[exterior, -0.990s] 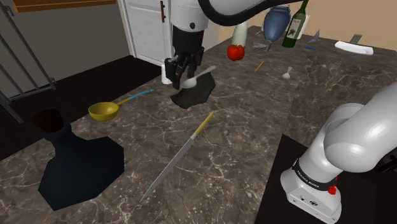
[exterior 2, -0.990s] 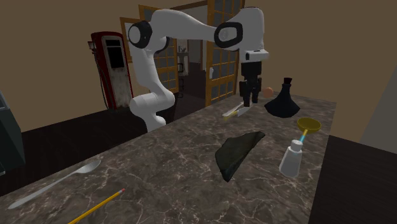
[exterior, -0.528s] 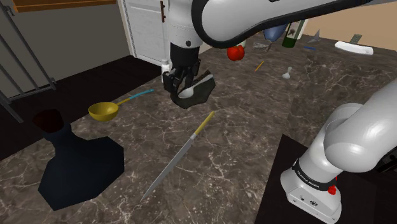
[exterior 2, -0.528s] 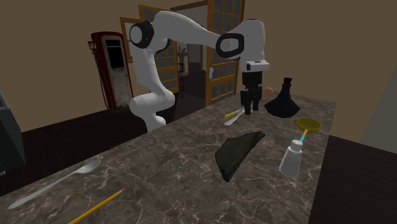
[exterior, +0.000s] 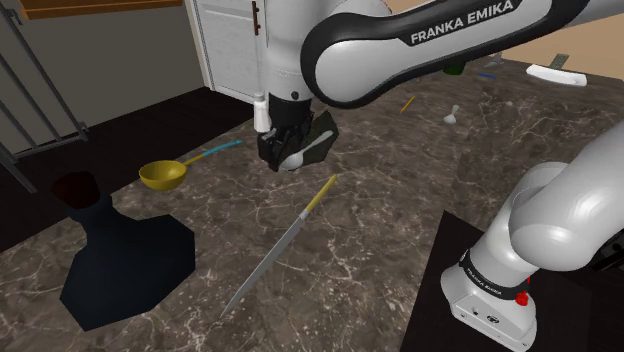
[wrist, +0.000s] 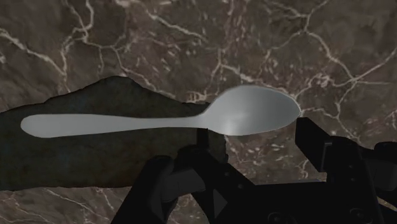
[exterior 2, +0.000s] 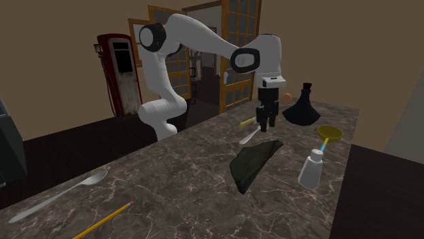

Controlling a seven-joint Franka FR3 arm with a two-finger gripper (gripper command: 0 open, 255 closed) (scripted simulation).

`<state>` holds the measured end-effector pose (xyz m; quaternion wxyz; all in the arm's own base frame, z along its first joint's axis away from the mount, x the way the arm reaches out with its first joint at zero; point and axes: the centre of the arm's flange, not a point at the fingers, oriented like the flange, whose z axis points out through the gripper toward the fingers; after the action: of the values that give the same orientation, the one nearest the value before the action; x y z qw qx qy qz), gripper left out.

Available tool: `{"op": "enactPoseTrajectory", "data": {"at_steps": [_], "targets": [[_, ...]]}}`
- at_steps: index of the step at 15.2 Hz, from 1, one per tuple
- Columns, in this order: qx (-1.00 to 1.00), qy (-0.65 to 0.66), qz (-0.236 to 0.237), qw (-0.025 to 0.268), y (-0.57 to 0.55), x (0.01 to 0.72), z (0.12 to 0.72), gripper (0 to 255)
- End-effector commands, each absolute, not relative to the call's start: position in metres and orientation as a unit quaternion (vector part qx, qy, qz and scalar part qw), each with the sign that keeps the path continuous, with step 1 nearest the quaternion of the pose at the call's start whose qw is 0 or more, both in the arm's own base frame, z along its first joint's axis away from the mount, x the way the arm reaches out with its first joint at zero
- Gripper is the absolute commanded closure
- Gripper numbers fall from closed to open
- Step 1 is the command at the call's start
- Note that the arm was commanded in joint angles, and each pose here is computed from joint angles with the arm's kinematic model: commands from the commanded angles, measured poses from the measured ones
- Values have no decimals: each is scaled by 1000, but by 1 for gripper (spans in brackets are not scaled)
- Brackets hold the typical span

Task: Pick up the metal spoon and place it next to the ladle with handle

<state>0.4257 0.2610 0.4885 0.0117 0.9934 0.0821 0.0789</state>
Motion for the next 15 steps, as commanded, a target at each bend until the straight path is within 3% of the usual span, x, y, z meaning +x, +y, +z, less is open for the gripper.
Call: {"op": "enactPoseTrajectory", "data": {"at_steps": [1, 13, 14, 15], "targets": [[993, 82, 79, 12, 260, 425, 476, 255], [993, 82, 79, 12, 260, 425, 453, 255], [993, 82, 79, 12, 260, 425, 453, 0], [993, 82, 79, 12, 260, 425, 453, 0]]}}
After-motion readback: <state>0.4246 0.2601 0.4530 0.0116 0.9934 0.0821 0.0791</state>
